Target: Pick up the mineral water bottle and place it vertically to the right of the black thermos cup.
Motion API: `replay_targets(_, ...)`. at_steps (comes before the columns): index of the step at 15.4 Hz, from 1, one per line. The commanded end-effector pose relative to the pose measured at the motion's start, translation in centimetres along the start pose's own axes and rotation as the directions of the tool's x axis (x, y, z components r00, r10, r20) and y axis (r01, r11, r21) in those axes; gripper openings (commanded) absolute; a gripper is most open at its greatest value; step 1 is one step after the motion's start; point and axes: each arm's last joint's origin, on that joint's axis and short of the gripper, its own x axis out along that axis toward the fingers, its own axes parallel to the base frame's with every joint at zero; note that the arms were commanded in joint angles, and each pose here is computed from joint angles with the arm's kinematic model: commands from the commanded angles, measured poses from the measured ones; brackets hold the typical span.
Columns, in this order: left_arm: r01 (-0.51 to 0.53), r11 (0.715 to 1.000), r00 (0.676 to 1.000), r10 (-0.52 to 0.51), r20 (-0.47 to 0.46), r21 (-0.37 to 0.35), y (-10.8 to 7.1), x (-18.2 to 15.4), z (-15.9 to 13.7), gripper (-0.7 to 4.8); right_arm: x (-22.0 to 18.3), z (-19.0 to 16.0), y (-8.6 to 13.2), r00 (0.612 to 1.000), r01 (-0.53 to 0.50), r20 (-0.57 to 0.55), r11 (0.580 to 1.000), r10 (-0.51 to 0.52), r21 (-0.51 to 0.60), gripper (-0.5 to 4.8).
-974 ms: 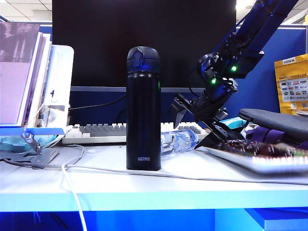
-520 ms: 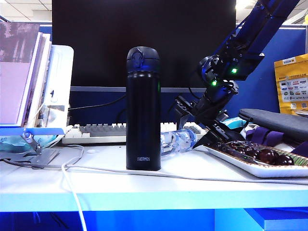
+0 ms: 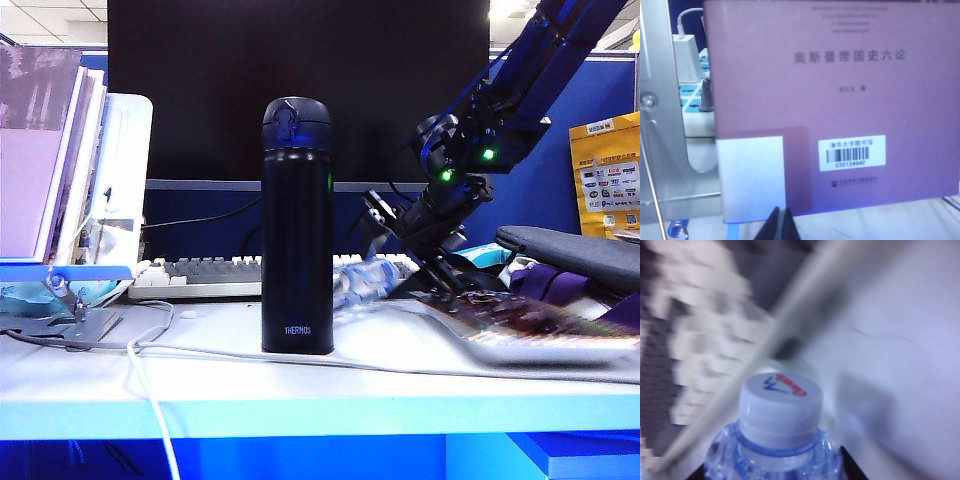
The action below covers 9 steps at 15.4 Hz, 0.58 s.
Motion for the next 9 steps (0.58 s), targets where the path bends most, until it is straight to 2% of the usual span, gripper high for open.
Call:
replay_targets(1,0.003,1.000,1.000,-0.003,-0.009,0.004,0.0,0.0,-0.1,-0.02,-0.8,1.3,1.5,0.992,-0.115,0.045,0.993,0.116,-0.022,2.59)
replay_targets(4,0.003,1.000,1.000,-0.003,-0.009,0.004,0.0,0.0,-0.1,-0.02,-1.6,2.5,3.3,0.981,-0.192,0.018,0.978,0.194,-0.086,2.59)
replay_targets(6,0.003,1.000,1.000,-0.003,-0.009,0.004,0.0,0.0,-0.1,-0.02,-2.3,3.5,5.2,0.969,-0.236,0.041,0.962,0.244,-0.136,2.59)
replay_targets(8,0.003,1.000,1.000,-0.003,-0.009,0.004,0.0,0.0,-0.1,-0.02,-3.0,4.0,6.5,0.973,-0.216,0.033,0.949,0.229,-0.229,2.59)
replay_targets(9,0.002,1.000,1.000,-0.002,-0.009,0.004,0.0,0.0,-0.1,-0.02,-3.6,4.4,7.4,0.979,-0.185,0.021,0.929,0.202,-0.319,2.59)
